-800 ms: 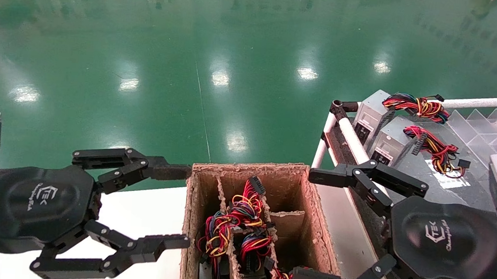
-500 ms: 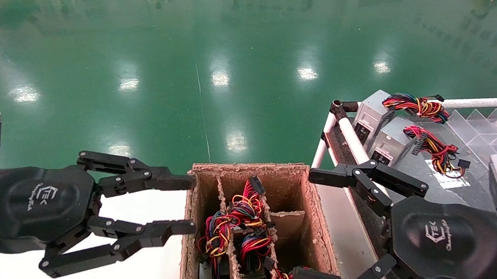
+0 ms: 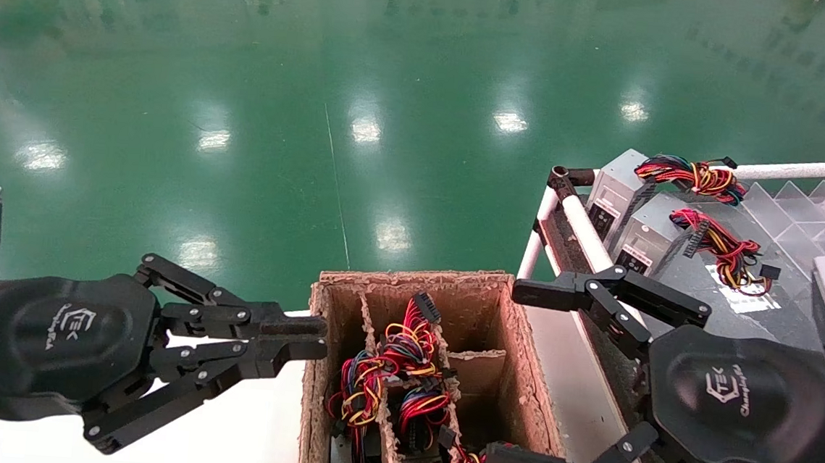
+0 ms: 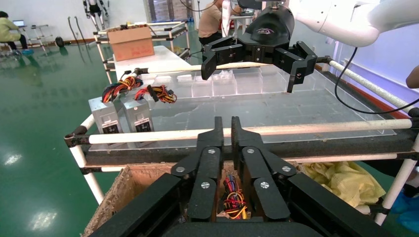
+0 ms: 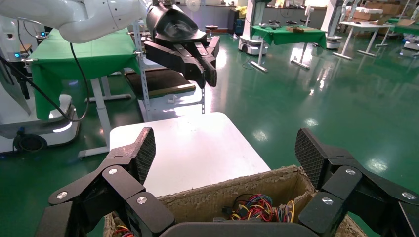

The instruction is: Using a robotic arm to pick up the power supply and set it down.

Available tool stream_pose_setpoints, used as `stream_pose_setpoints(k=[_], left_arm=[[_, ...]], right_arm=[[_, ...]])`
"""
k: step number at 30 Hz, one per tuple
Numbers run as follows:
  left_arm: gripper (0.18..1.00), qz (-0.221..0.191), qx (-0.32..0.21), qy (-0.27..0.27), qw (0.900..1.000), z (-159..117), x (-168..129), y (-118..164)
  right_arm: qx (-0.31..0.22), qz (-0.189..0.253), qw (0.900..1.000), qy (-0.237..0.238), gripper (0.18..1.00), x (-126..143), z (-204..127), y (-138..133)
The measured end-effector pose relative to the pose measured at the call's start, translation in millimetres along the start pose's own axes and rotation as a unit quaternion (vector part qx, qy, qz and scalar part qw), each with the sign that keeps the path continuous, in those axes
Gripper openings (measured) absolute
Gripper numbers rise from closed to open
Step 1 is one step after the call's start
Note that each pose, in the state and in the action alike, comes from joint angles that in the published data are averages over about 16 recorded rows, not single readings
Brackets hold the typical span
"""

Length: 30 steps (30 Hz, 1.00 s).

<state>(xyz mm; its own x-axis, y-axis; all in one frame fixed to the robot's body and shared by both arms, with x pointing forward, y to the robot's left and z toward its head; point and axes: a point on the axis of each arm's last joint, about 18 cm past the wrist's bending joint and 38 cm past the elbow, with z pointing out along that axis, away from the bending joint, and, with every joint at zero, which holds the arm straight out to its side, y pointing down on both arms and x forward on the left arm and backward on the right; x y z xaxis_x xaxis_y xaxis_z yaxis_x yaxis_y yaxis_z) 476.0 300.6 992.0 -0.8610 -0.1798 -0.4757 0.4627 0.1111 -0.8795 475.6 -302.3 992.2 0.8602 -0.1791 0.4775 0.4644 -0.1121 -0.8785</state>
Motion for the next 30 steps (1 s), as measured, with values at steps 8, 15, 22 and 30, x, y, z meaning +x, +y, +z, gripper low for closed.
stream_pose_setpoints(k=[8, 15, 22, 30], left_arm=[[0.216, 0.000, 0.000, 0.000, 1.0000, 0.0, 0.0, 0.0], [0.204, 0.000, 0.000, 0.000, 1.0000, 0.0, 0.0, 0.0], [0.240, 0.000, 0.000, 0.000, 1.0000, 0.0, 0.0, 0.0], [0.339, 0.000, 0.000, 0.000, 1.0000, 0.0, 0.0, 0.0]], right_arm=[[0.000, 0.000, 1.000, 0.000, 1.001, 0.0, 0.0, 0.0], [0.000, 0.000, 1.000, 0.000, 1.001, 0.0, 0.0, 0.0], [-0.001, 0.002, 1.000, 0.002, 1.001, 0.6, -0.5, 0.7], [-0.019, 0.014, 1.000, 0.018, 1.001, 6.9, -4.4, 8.7]])
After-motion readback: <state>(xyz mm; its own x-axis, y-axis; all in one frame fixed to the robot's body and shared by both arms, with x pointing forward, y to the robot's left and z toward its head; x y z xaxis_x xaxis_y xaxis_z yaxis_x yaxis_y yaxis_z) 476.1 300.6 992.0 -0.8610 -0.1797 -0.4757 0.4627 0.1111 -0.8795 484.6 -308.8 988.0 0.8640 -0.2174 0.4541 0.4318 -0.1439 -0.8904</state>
